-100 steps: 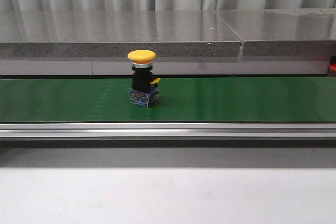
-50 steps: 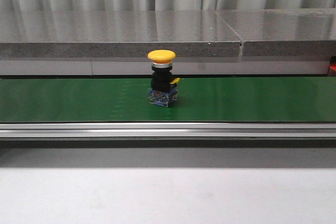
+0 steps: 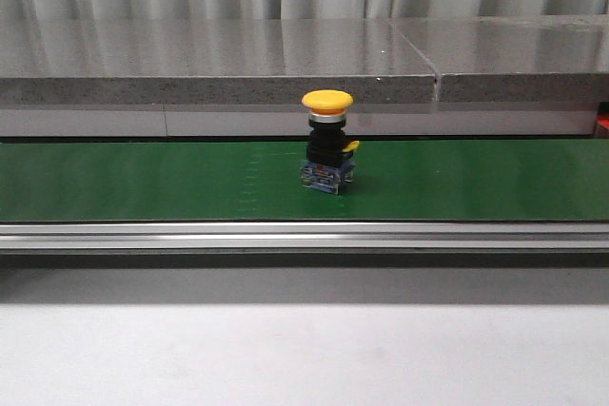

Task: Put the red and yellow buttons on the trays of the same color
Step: 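Carry the red button into the red tray and release it, then lower the right gripper onto the yellow button on the belt, grasp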

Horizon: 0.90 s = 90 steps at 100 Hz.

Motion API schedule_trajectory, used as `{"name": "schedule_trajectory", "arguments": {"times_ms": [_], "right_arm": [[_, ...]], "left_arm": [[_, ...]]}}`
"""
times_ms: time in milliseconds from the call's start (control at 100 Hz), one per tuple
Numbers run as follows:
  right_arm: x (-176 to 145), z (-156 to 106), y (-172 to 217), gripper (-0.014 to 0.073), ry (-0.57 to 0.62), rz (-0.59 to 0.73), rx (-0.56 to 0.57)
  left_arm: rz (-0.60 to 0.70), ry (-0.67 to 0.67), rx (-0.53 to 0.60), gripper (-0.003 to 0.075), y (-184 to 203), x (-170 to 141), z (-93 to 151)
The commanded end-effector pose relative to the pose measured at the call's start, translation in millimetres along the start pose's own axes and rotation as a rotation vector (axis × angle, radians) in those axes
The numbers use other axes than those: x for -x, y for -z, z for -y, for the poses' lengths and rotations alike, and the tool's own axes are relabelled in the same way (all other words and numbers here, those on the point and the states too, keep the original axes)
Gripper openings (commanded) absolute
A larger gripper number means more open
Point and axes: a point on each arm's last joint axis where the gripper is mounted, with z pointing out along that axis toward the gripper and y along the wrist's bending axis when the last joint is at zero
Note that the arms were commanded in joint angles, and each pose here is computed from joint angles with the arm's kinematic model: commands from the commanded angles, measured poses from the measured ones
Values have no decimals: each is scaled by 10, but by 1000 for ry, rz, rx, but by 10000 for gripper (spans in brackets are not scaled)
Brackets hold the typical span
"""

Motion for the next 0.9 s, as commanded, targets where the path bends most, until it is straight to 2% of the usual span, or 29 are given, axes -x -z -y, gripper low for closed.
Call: {"name": "schedule_trajectory", "arguments": {"times_ms": [0,230,550,720,890], "right_arm": [[326,-42,511,608,16,162,-29],[434,-203,990,607,10,204,28],[290,-555,1455,601,-1,120,202],[21,-860,1558,601,79,77,247],[-282,-1318,1632,601,226,3,340]], "left_arm": [[95,11,-23,-19,40,144,25],[95,11,-23,-19,40,144,25],[95,11,-23,-19,40,144,25],[95,11,-23,-19,40,144,25],[95,11,-23,-19,40,144,25]]}}
